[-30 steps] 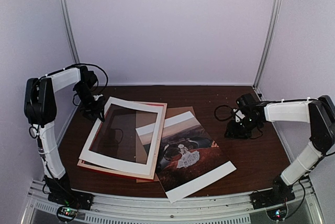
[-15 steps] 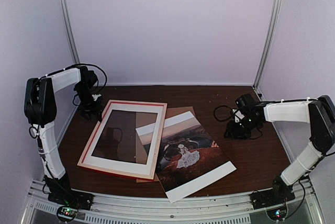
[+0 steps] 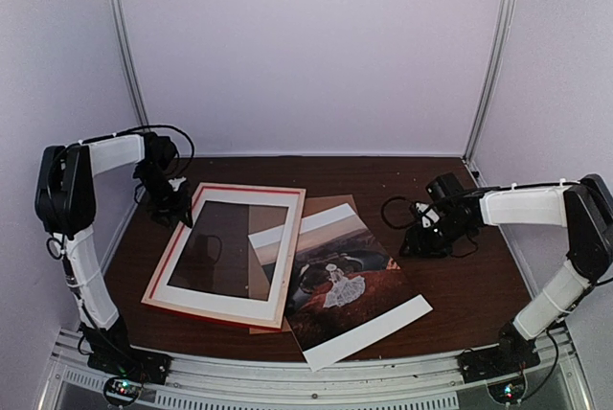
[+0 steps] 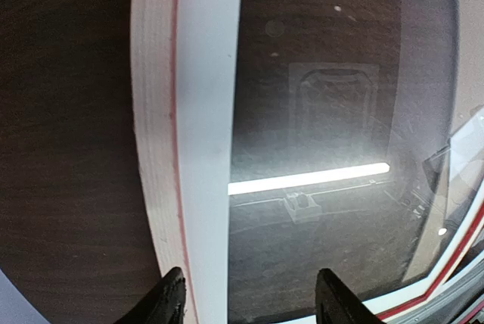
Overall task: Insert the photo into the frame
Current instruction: Place the mat board on the glass panel, then pick up the photo from the backboard.
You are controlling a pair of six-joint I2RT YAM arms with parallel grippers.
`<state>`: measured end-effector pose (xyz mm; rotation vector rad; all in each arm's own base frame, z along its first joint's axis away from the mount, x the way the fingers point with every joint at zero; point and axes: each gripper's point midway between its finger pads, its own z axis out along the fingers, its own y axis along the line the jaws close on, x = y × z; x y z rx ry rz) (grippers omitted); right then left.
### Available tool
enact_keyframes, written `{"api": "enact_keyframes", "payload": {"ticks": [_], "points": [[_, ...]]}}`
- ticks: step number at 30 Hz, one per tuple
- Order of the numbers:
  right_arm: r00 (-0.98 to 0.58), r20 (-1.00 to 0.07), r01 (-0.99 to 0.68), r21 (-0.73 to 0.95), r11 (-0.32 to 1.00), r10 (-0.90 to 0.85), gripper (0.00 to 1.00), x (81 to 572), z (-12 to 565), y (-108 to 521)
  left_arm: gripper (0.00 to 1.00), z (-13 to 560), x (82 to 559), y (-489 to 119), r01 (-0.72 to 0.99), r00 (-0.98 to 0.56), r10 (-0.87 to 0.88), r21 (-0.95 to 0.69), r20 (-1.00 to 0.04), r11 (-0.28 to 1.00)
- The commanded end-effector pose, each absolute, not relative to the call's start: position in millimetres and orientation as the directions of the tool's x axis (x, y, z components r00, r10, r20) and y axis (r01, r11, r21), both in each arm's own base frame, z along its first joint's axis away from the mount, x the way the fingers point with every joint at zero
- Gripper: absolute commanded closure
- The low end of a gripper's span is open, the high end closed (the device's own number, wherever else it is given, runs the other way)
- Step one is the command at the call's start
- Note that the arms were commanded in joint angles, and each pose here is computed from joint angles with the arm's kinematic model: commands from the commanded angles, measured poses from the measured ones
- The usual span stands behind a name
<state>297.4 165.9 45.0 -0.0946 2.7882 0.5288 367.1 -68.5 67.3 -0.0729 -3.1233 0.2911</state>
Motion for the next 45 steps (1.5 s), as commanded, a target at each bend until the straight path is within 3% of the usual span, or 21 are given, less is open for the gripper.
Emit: {"api": "enact_keyframes", "payload": {"ticks": [1, 6, 10, 11, 28, 45], "points": [[-0.953, -0.291, -0.202, 0.422, 0.884, -0.079, 0.45, 286.9, 45.2, 190.2, 0.39, 98.5, 374.8, -100.0, 0.078, -0.986, 0.027, -0.319, -0.163, 0.944], [-0.96, -0.25, -0.227, 0.444, 0.867, -0.123, 0.46, 275.6, 35.2, 199.7, 0.24, 116.8, 368.2, -124.7, 0.117, -0.969, 0.008, -0.426, -0.248, 0.897], [-0.962, -0.231, -0.238, 0.452, 0.86, -0.145, 0.46, 269.9, 29.2, 203.3, 0.03, 138.8, 365.2, -136.2, 0.148, -0.947, -0.022, -0.498, -0.319, 0.854], [-0.962, -0.229, -0.242, 0.455, 0.857, -0.15, 0.47, 269.0, 28.0, 204.7, 0.03, 141.7, 363.4, -138.1, 0.152, -0.944, -0.029, -0.512, -0.328, 0.845], [-0.966, -0.19, -0.254, 0.559, 0.789, -0.176, 0.56, 255.0, 15.8, 222.2, 0.04, 155.9, 352.5, -158.6, 0.211, -0.924, -0.036, -0.585, -0.382, 0.783], [-0.976, -0.181, -0.214, 0.725, 0.655, -0.119, 0.86, 257.3, 28.3, 237.3, 0.16, 138.5, 347.7, -171.7, 0.228, -0.926, 0.023, -0.509, -0.377, 0.83]]}}
